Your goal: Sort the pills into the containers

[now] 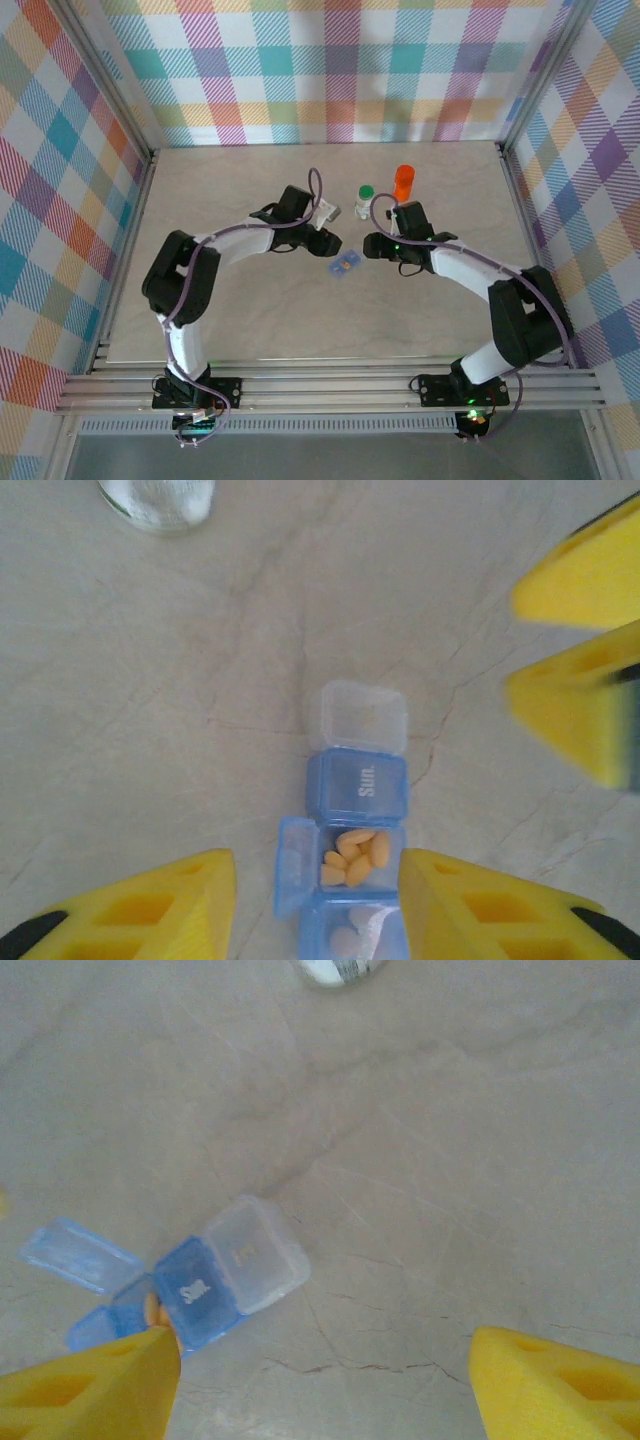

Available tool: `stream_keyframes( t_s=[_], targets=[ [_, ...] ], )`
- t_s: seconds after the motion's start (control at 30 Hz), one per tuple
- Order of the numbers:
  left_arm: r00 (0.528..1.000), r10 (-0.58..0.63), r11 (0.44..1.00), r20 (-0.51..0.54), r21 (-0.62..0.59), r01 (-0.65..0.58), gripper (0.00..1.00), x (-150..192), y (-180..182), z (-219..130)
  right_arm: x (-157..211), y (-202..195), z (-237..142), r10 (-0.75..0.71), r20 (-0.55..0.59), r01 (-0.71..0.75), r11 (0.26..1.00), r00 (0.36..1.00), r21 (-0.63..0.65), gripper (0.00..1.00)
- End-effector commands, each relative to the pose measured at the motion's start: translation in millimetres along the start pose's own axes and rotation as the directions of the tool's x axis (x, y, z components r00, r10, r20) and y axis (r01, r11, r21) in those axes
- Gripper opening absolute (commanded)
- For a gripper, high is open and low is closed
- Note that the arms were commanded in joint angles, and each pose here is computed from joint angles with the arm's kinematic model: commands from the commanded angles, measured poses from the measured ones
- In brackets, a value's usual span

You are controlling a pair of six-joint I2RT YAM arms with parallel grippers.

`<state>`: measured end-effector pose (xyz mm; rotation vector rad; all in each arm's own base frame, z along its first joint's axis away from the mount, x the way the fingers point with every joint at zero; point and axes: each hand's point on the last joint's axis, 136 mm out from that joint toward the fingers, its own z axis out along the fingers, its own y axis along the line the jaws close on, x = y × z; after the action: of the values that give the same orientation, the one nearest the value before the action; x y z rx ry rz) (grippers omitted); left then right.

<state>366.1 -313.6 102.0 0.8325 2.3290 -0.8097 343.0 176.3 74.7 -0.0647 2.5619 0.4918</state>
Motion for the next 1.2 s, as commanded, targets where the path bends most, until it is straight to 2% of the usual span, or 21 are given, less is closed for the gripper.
stream_keyframes(
  t_s=[0.0, 0.13, 0.2, 0.33, 0.87, 1.17],
  targets=[
    [0.996, -0.031, 0.995, 0.089, -0.092, 0.040, 0.48, -19, 7, -25, -13, 9, 7, -0.002, 0.009, 0.003, 0.999, 1.000, -0.046, 0.75],
    [0.980, -0.175, 0.965, 0.090, -0.183, 0.189, 0.39, -10, 46, -27, -11, 12, 23, -0.020, -0.045, 0.017, 0.999, 0.999, -0.052, 0.75],
    [0.961, -0.263, 0.937, 0.082, -0.216, 0.274, 0.31, -1, 66, -22, -11, 13, 28, -0.023, -0.051, 0.020, 0.998, 0.998, -0.064, 0.75],
    [0.945, -0.324, 0.926, 0.043, -0.189, 0.326, 0.29, 10, 71, -4, -13, 20, 32, -0.035, -0.062, 0.029, 0.995, 0.997, -0.099, 0.75],
    [0.955, -0.295, 0.951, -0.034, -0.106, 0.290, 0.28, 15, 34, 37, 2, 14, 48, -0.023, -0.126, 0.012, 0.996, 0.992, -0.087, 0.67],
    [0.960, -0.277, 0.960, -0.050, -0.049, 0.274, 0.29, 14, 15, 39, 9, 9, 51, -0.016, -0.139, 0.005, 0.997, 0.990, -0.073, 0.66]
  ],
)
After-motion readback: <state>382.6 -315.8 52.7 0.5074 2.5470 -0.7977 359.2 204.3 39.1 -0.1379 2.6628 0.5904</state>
